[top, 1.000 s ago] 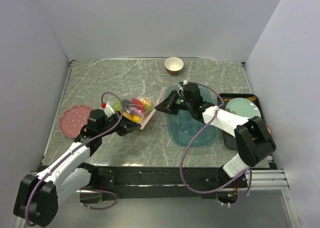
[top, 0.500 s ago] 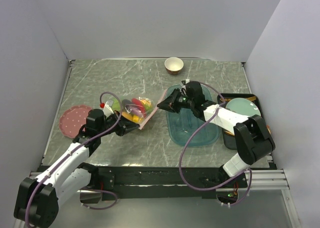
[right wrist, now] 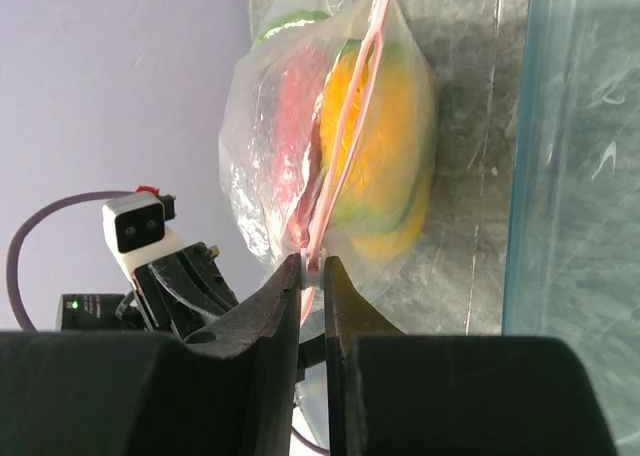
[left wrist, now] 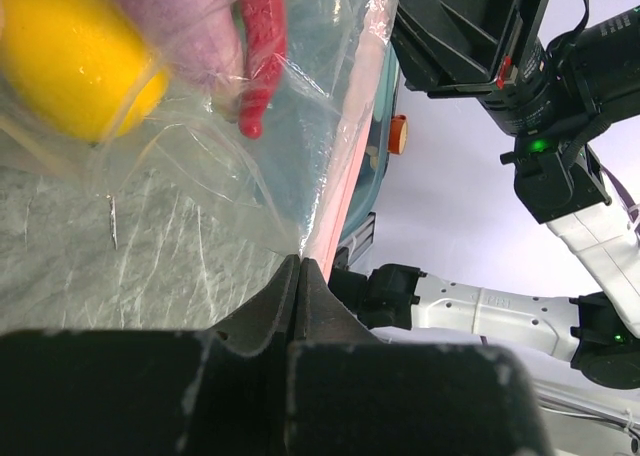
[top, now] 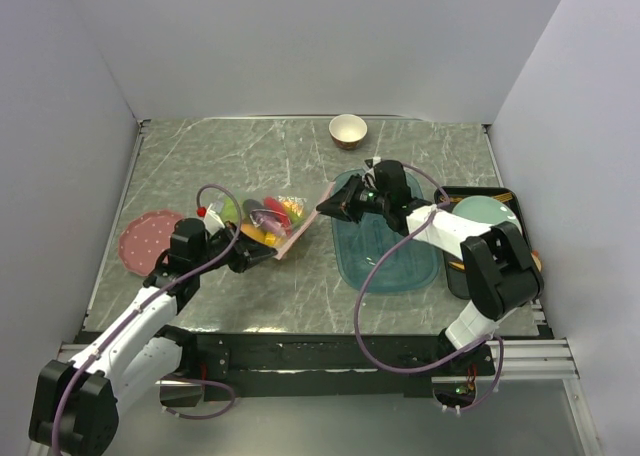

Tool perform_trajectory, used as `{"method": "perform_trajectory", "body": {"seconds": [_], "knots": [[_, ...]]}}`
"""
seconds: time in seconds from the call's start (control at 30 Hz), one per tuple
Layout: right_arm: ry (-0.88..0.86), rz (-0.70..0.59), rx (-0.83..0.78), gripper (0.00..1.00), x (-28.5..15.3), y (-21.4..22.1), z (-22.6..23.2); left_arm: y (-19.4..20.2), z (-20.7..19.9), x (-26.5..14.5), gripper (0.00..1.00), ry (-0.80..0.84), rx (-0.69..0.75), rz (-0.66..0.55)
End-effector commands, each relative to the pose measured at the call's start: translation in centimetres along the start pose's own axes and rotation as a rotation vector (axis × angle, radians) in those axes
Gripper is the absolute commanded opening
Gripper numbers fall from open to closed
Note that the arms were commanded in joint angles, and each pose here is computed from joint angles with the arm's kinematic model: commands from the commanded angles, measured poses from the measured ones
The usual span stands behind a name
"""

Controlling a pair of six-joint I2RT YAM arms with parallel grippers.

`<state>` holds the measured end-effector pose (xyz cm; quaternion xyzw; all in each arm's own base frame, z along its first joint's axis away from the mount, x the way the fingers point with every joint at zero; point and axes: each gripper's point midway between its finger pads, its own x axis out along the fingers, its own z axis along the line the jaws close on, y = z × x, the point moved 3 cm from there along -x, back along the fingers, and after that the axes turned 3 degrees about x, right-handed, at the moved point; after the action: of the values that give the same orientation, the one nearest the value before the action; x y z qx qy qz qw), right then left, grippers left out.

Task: Place the food in the zip-top bag and seal the zipper
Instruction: Zip the zipper food storage bag at the center of the board.

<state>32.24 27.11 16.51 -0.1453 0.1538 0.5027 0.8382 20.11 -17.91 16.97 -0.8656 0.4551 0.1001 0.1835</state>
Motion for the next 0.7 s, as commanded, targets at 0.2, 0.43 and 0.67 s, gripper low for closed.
{"method": "perform_trajectory", "body": {"seconds": [0.2, 0.43, 0.67], "knots": [[-0.059, -0.108, -0.061, 0.13, -0.4, -3.9, 2.3, -0.2, -0.6, -0.6, 0.01, 0.027, 0.04, -0.001], [0.047, -0.167, -0.12, 0.14, -0.9, -5.2, 1.5, -0.1, -0.2, -0.6, 0.01, 0.028, 0.027, -0.005], [-0.002, -0.15, -0.083, 0.14, -0.6, -5.8, 1.3, -0.3, -0.4, -0.8, 0.01, 0.023, 0.036, -0.014]]}}
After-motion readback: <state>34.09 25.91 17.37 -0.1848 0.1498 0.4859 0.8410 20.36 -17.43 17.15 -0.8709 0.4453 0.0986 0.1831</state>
